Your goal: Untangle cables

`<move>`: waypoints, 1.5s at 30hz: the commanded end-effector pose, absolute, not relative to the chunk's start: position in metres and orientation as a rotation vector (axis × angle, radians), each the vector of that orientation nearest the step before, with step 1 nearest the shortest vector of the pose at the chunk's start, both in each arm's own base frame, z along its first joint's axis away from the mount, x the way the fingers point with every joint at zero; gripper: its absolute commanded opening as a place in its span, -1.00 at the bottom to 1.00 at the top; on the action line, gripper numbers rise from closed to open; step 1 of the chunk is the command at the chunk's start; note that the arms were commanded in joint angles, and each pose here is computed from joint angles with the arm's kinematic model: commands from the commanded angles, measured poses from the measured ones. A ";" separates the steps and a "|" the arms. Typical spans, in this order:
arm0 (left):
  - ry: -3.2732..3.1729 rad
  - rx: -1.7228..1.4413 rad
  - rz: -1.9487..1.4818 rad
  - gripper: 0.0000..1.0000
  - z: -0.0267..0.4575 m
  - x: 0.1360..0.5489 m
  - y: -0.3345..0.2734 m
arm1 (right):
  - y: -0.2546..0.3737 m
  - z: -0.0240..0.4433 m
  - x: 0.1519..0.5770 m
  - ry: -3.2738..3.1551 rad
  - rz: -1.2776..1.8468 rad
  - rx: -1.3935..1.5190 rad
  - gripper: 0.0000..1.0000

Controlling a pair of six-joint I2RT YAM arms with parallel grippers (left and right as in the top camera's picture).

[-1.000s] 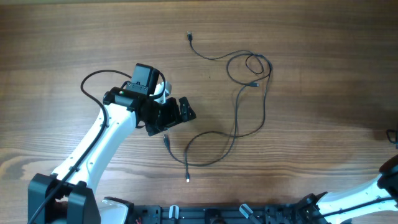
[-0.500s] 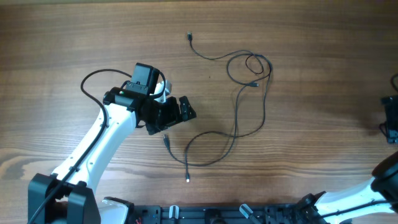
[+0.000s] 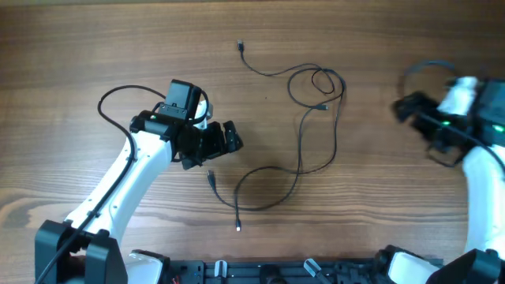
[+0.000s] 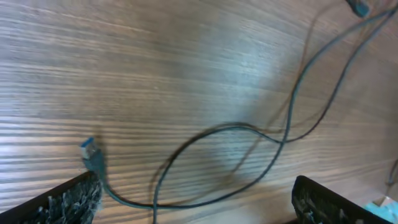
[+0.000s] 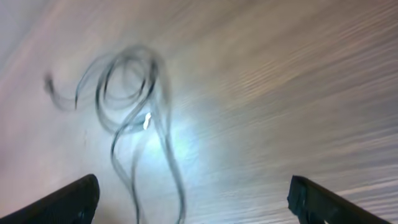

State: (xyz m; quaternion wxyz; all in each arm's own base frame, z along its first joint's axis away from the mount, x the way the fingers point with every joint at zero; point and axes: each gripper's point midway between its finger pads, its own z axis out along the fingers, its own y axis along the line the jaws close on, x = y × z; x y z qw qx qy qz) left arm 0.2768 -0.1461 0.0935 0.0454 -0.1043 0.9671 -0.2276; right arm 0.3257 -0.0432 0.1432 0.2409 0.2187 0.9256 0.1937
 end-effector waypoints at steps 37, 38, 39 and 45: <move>2.976 -0.331 -0.792 1.00 0.098 0.272 -0.121 | 0.153 0.020 0.393 2.698 0.624 0.333 0.43; 2.978 -0.332 -0.792 1.00 0.098 0.271 -0.121 | 0.152 0.019 0.393 2.696 0.616 0.335 0.29; 2.980 -0.333 -0.791 1.00 0.098 0.271 -0.121 | 0.152 0.020 0.394 2.694 0.615 0.335 0.08; 2.993 -0.340 -0.789 1.00 0.098 0.268 -0.121 | 0.150 0.014 0.395 2.694 0.569 0.337 0.18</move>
